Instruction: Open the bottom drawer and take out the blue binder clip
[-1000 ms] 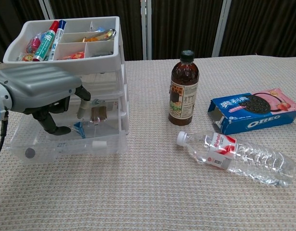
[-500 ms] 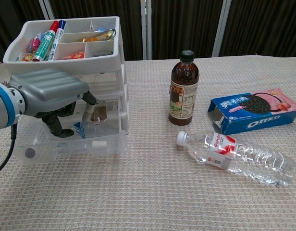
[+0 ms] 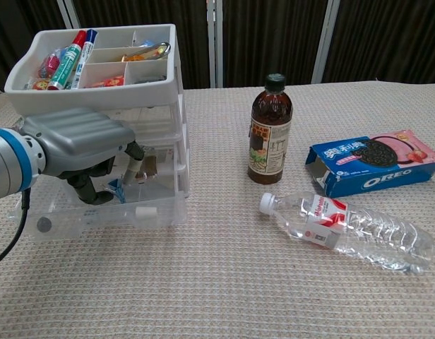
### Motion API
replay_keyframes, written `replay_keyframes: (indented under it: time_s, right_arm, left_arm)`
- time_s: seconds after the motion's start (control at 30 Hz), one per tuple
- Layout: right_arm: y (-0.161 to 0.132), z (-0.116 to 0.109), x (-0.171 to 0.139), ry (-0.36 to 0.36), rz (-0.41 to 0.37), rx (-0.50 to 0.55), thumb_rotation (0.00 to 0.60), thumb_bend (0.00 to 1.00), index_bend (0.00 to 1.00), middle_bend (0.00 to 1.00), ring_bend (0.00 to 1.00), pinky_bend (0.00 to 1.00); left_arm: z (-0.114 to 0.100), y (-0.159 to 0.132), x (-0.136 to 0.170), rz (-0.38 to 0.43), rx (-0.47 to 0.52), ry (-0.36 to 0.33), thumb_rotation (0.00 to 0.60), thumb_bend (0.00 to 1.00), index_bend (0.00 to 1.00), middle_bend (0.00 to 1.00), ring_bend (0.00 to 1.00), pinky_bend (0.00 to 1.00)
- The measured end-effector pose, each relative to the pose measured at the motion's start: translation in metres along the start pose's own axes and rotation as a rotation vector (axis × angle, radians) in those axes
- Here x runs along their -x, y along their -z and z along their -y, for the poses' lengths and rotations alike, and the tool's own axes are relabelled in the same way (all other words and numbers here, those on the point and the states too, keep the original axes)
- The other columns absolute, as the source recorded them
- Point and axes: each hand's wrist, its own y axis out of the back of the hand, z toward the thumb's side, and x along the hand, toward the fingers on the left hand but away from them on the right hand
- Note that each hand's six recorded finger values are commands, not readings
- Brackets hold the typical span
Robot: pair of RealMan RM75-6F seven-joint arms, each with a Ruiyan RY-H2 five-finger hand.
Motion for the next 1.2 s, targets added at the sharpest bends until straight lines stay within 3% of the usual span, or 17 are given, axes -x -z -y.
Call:
replay_keyframes:
  time_s: [0.7, 1.2]
  right_arm:
    - [-0.001, 0.001, 0.000, -0.002, -0.003, -0.001, 0.600, 0.00, 0.00, 0.00, 0.00, 0.00]
    - [0.000, 0.002, 0.000, -0.005, 0.001, -0.007, 0.600, 0.00, 0.00, 0.00, 0.00, 0.00]
  left_arm:
    - [0.004, 0.004, 0.003, -0.003, 0.017, -0.004, 0.600, 0.42, 0.57, 1.00, 0.95, 0.79]
    - [-0.022, 0.015, 0.031, 0.025, 0.062, -0.081, 0.600, 0.42, 0.58, 1.00, 0.95, 0.79]
